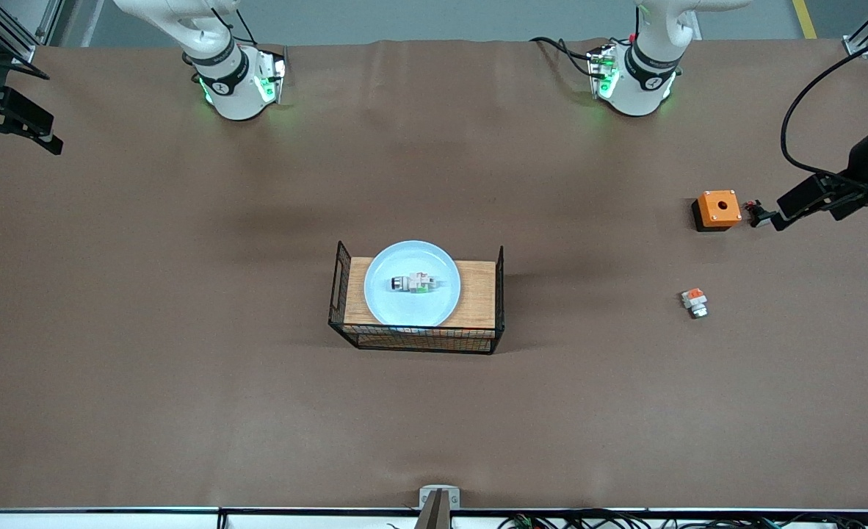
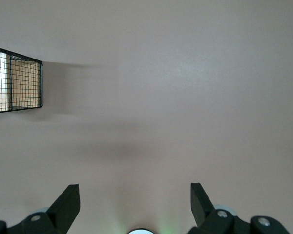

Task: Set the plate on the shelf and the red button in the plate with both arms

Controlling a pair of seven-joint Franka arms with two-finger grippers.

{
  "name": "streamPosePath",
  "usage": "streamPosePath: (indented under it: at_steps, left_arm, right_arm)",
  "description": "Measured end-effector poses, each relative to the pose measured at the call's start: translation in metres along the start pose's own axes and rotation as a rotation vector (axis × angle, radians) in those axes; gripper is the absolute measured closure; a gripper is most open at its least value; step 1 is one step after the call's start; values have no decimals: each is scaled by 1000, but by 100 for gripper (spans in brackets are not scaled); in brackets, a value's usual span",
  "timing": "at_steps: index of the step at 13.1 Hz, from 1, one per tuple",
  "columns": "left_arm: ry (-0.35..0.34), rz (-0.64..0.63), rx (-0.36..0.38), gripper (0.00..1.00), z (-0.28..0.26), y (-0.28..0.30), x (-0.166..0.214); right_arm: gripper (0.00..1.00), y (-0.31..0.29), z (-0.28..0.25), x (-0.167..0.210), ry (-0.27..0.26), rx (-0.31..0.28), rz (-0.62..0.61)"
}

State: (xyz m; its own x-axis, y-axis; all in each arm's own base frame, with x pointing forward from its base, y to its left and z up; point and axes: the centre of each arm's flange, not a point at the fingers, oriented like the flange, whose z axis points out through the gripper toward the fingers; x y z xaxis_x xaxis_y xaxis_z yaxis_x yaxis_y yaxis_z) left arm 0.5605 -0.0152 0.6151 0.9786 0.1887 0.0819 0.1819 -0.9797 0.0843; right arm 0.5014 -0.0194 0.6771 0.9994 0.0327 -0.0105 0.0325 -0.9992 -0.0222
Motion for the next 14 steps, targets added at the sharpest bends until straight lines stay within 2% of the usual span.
streamPosePath:
  at_steps: [5,10,14]
  left_arm:
    - [4,18,-2,0,-15,4,-4]
    - [24,119,5,0,-31,4,-6]
    - [41,133,7,0,-39,5,-5]
  right_arm:
    - [0,0,1,0,-3,1,0]
    - [0,0,7,0,-19,4,0]
    - [0,-1,8,0,-19,5,-1]
